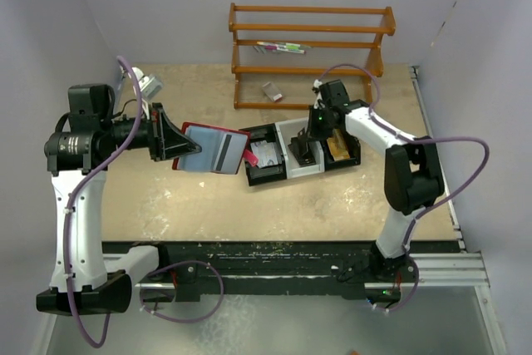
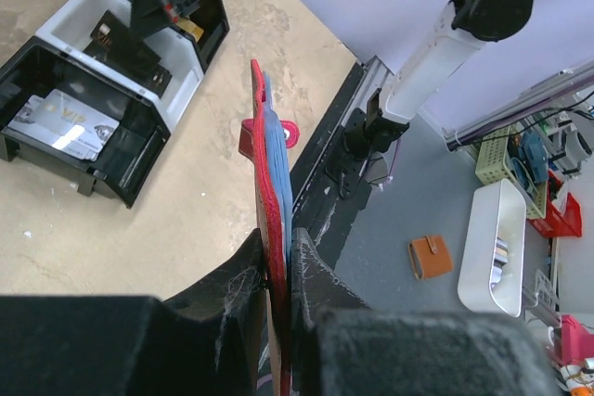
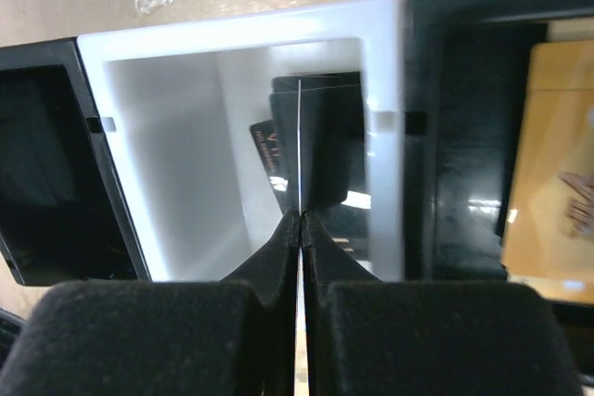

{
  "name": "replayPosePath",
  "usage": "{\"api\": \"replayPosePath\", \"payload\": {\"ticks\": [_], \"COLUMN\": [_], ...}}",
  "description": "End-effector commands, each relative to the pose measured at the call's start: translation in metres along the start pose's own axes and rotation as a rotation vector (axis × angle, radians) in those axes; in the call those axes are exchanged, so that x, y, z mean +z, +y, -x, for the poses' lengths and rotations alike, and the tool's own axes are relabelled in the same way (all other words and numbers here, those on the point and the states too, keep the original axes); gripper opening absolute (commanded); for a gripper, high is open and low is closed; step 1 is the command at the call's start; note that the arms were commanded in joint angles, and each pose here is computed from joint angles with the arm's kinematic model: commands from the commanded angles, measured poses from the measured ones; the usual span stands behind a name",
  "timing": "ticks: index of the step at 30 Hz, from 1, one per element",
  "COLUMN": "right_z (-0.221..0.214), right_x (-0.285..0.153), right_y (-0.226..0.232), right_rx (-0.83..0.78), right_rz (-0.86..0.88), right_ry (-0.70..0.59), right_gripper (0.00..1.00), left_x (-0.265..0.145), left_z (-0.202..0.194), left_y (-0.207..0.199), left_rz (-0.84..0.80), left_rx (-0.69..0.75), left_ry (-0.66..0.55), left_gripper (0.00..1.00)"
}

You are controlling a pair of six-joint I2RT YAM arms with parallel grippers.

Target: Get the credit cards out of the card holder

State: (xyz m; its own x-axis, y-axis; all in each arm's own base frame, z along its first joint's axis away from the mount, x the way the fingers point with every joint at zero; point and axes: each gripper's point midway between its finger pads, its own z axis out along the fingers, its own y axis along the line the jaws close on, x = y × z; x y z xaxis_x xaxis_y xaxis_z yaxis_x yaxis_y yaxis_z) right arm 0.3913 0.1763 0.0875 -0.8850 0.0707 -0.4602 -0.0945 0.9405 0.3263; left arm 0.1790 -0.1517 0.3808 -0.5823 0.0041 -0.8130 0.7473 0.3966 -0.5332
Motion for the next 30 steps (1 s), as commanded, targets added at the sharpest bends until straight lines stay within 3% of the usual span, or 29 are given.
{"api": "replayPosePath", "payload": {"ticks": [1, 7, 11, 14, 23, 26, 30], "right_z": [0.017, 0.011, 0.009, 0.014, 0.036, 0.049, 0.049], "right_x": [0.005, 0.017, 0.018, 0.009, -0.042, -0.083, -0.15], "right_y": [0.023, 0.025, 0.013, 0.009, 0.03, 0.054, 0.113], "right_rx": [-0.047, -0.043, -0.047, -0.071, -0.094, -0.098, -0.131], "right_rz": [0.028, 0.053, -0.022, -0.09, -0.107, -0.012, 0.324], "right_ry": [-0.048, -0.019, -0.013, -0.044, -0.177, -0.271, -0.403], "right_gripper": [0.0, 0.0, 0.0, 0.2, 0.26, 0.37, 0.56], "left_x": [-0.006, -0.007, -0.007, -0.008, -0.012, -0.013, -0.011], "left_z": [0.011, 0.012, 0.014, 0.017, 0.023, 0.025, 0.035], "left_y": [-0.024, -0.028, -0.033, -0.039, -0.06, -0.062, -0.059], "left_rz": [-0.053, -0.062, -0.084, -0.115, -0.201, -0.205, -0.189], "left_rx": [0.078, 0.081, 0.08, 0.081, 0.102, 0.109, 0.105], "left_ry": [-0.032, -0.034, -0.037, -0.044, -0.06, -0.067, -0.093], "left_gripper": [0.1, 0.09, 0.09, 0.09, 0.1, 0.1, 0.09]}}
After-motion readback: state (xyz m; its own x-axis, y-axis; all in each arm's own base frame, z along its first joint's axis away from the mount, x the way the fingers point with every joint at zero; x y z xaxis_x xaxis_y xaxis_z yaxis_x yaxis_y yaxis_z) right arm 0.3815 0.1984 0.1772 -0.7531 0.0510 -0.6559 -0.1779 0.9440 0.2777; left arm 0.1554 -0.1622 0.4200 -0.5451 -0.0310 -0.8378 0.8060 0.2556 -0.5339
